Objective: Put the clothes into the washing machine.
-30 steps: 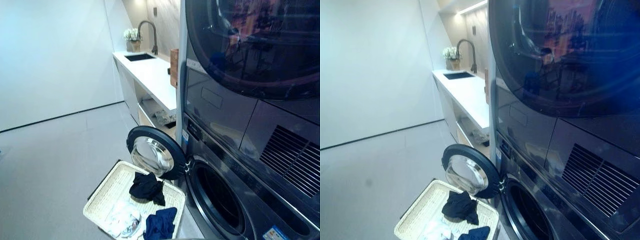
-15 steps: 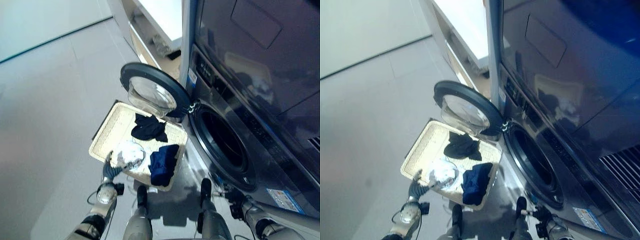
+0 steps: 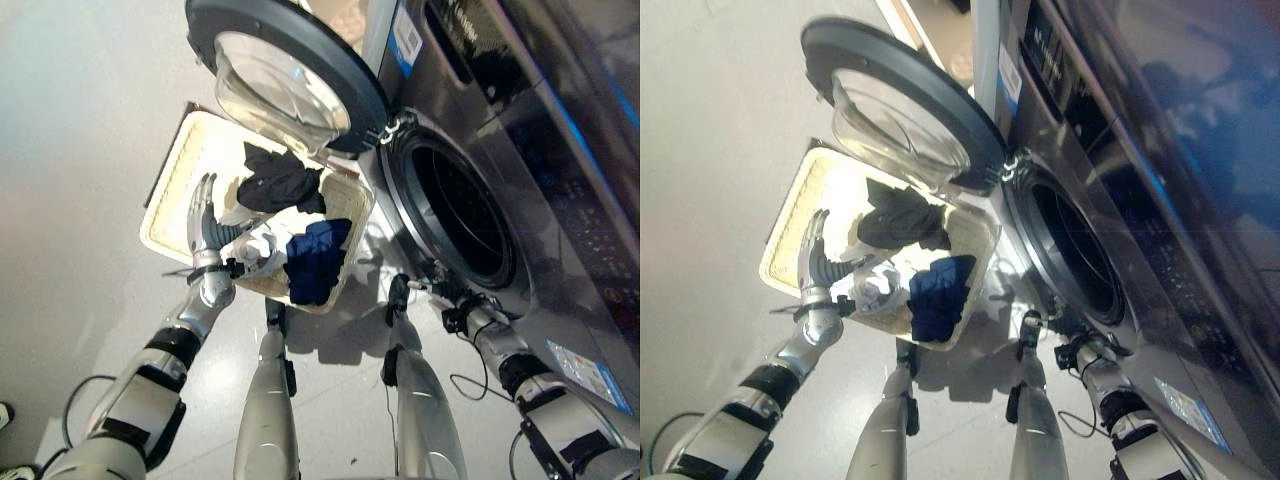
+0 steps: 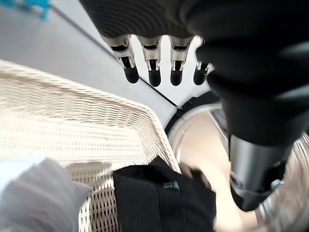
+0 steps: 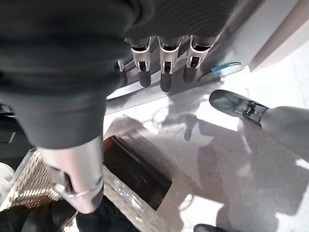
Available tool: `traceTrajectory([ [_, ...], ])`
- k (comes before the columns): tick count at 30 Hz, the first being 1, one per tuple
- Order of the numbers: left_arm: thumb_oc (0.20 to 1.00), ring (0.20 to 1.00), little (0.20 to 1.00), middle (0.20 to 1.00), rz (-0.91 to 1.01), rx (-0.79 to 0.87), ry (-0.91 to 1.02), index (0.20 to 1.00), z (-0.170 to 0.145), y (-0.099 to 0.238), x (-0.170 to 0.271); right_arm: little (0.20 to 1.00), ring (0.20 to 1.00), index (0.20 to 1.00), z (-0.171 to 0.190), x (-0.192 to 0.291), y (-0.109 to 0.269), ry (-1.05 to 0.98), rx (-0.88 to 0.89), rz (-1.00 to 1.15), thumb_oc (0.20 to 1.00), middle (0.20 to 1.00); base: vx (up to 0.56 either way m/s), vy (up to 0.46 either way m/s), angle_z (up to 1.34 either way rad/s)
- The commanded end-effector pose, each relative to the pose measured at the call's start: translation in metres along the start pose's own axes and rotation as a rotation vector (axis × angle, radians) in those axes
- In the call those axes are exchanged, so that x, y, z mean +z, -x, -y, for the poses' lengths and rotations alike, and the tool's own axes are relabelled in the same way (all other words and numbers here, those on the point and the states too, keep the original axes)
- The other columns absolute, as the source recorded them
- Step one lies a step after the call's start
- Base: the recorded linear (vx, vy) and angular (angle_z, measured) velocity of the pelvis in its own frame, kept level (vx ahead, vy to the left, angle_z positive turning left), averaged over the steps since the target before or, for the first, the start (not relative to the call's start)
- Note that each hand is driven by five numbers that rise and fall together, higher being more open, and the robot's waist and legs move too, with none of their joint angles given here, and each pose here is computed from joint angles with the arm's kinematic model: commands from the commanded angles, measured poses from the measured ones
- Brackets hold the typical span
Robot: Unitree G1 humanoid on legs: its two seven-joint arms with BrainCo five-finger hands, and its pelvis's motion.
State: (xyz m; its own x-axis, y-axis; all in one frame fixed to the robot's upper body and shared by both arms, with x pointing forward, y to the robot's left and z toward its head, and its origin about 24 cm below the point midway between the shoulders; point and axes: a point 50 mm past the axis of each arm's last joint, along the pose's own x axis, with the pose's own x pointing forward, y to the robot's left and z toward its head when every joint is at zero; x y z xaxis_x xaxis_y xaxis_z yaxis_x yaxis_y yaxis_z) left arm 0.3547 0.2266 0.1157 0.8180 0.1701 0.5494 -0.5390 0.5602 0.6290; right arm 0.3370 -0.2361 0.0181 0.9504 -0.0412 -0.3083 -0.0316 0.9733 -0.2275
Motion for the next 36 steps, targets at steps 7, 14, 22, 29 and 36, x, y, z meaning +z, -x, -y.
traceTrajectory([
  [7,1.000,1.000,1.000,1.000,-0.091,-0.052,-0.210,1.000,-0.021,-0.018,-0.024,1.000,1.000,1.000,0.016,0.029,-0.001,0.007,-0.022,0.106,1.000,1.000,-0.01,-0.002,0.00],
  [14,1.000,1.000,1.000,1.000,-0.334,-0.033,-0.186,1.000,-0.038,-0.026,-0.050,1.000,1.000,1.000,0.017,0.052,-0.005,0.017,-0.018,0.180,1.000,1.000,0.00,-0.005,0.00],
  [22,1.000,1.000,1.000,1.000,-0.515,-0.069,-0.119,1.000,-0.034,-0.020,-0.063,1.000,1.000,1.000,0.016,0.068,-0.008,0.019,-0.023,0.217,1.000,1.000,0.00,0.000,0.00],
  [29,1.000,1.000,1.000,1.000,-0.580,-0.093,-0.098,1.000,-0.037,-0.027,-0.063,1.000,1.000,1.000,0.013,0.079,-0.009,0.028,-0.016,0.242,1.000,1.000,0.00,0.000,0.00],
  [36,1.000,1.000,1.000,1.000,-0.570,-0.176,-0.118,1.000,-0.035,-0.043,-0.051,1.000,1.000,1.000,0.007,0.094,-0.009,0.029,0.012,0.295,1.000,1.000,0.01,0.003,0.01],
])
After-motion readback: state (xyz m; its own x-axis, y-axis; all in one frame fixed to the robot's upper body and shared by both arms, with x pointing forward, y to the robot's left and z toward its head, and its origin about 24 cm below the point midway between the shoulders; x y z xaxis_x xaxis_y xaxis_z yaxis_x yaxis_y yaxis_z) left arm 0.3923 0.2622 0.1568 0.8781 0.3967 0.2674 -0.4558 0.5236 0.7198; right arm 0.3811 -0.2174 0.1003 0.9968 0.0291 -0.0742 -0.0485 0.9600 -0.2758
